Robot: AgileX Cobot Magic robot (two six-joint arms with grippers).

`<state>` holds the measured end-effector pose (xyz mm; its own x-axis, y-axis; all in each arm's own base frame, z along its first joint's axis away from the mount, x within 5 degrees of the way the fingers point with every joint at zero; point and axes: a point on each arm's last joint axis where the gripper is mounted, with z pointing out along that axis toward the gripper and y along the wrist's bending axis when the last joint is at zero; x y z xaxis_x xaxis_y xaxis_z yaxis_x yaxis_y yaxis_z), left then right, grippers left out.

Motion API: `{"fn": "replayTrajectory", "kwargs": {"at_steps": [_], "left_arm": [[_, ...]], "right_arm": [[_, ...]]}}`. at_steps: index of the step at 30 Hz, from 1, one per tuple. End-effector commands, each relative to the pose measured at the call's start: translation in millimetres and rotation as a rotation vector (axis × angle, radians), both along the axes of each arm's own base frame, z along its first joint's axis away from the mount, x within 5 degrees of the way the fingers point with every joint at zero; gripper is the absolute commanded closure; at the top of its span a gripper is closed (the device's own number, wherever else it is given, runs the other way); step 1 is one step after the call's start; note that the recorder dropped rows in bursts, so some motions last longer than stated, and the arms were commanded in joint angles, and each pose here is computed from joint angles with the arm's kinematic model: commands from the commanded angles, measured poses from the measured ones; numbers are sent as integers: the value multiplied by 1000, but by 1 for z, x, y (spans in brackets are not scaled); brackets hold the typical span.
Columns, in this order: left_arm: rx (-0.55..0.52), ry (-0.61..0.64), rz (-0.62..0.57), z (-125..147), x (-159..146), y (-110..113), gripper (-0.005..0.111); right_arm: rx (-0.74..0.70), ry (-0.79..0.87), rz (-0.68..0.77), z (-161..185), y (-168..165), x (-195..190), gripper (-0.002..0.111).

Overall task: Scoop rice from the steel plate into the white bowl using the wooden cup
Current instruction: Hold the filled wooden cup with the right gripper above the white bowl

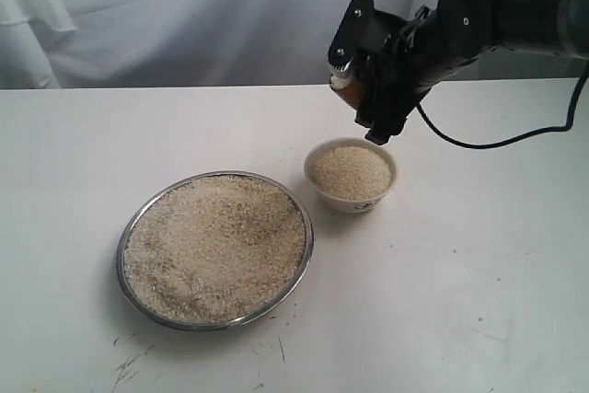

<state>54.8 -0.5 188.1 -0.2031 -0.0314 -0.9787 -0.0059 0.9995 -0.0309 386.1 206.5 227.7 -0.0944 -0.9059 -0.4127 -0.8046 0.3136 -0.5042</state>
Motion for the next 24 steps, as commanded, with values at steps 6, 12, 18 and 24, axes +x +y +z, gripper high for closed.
{"fn": "replayTrajectory", "kwargs": {"at_steps": [6,12,18,24], "left_arm": [[-4,-7,-1,-1,0,0,107],[-4,-7,-1,-1,0,0,107],[-4,-7,-1,-1,0,0,107],[-4,-7,-1,-1,0,0,107]], "right_arm": [[48,-42,-5,-21,-4,-6,108],[-30,-69,9,-24,-9,-5,108],[-84,-99,8,-24,-12,-4,108],[-176,-120,28,-24,-12,-5,108]]}}
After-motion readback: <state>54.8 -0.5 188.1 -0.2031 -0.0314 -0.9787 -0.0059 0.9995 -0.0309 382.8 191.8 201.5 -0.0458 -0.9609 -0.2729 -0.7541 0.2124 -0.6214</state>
